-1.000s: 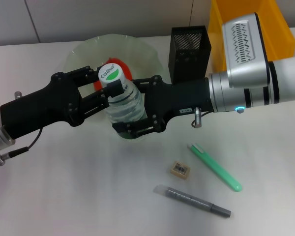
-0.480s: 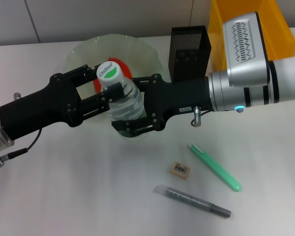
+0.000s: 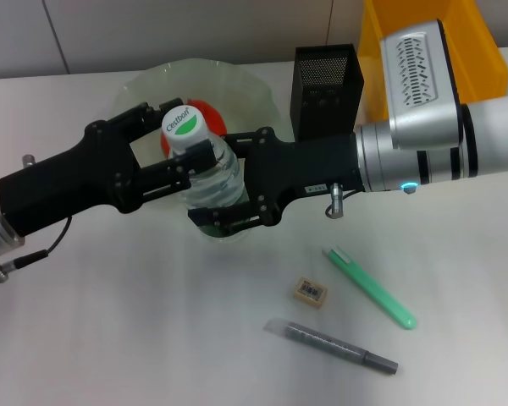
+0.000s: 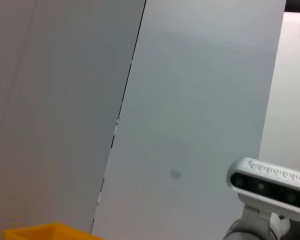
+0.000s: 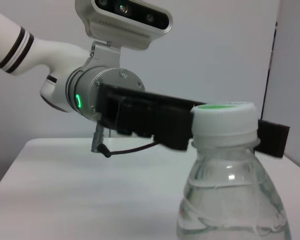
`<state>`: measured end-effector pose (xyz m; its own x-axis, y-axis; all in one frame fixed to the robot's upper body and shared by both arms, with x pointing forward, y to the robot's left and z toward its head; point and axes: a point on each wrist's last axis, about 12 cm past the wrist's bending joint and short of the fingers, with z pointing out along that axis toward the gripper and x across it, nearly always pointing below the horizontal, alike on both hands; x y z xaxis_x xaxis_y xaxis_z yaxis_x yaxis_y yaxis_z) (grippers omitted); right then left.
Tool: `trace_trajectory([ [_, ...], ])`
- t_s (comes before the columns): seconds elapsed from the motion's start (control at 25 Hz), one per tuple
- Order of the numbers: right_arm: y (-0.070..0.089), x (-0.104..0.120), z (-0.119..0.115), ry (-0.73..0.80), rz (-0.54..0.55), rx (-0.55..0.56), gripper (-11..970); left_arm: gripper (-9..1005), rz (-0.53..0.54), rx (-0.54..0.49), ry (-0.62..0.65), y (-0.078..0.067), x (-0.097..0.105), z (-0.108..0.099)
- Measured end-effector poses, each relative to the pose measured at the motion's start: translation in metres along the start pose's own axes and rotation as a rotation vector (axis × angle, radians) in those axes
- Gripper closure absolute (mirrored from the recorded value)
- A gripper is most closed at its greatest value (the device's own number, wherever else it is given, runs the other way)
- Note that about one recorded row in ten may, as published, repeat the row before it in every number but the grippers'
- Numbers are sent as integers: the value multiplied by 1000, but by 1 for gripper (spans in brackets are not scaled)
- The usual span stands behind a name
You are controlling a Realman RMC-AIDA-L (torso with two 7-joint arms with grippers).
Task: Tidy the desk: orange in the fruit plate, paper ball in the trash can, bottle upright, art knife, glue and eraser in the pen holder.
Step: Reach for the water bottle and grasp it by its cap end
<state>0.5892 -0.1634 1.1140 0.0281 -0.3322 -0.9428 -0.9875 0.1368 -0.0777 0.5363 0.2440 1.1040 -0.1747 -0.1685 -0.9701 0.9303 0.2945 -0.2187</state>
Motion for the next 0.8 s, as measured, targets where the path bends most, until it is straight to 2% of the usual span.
trace_trajectory([
  [0.08, 0, 0, 1, 1, -4, -1, 192, 184, 5, -1, -13, 0, -1, 0],
  [0.8, 0, -1, 10, 15, -19, 2, 192, 188, 30, 32, -14, -4, 2, 6],
])
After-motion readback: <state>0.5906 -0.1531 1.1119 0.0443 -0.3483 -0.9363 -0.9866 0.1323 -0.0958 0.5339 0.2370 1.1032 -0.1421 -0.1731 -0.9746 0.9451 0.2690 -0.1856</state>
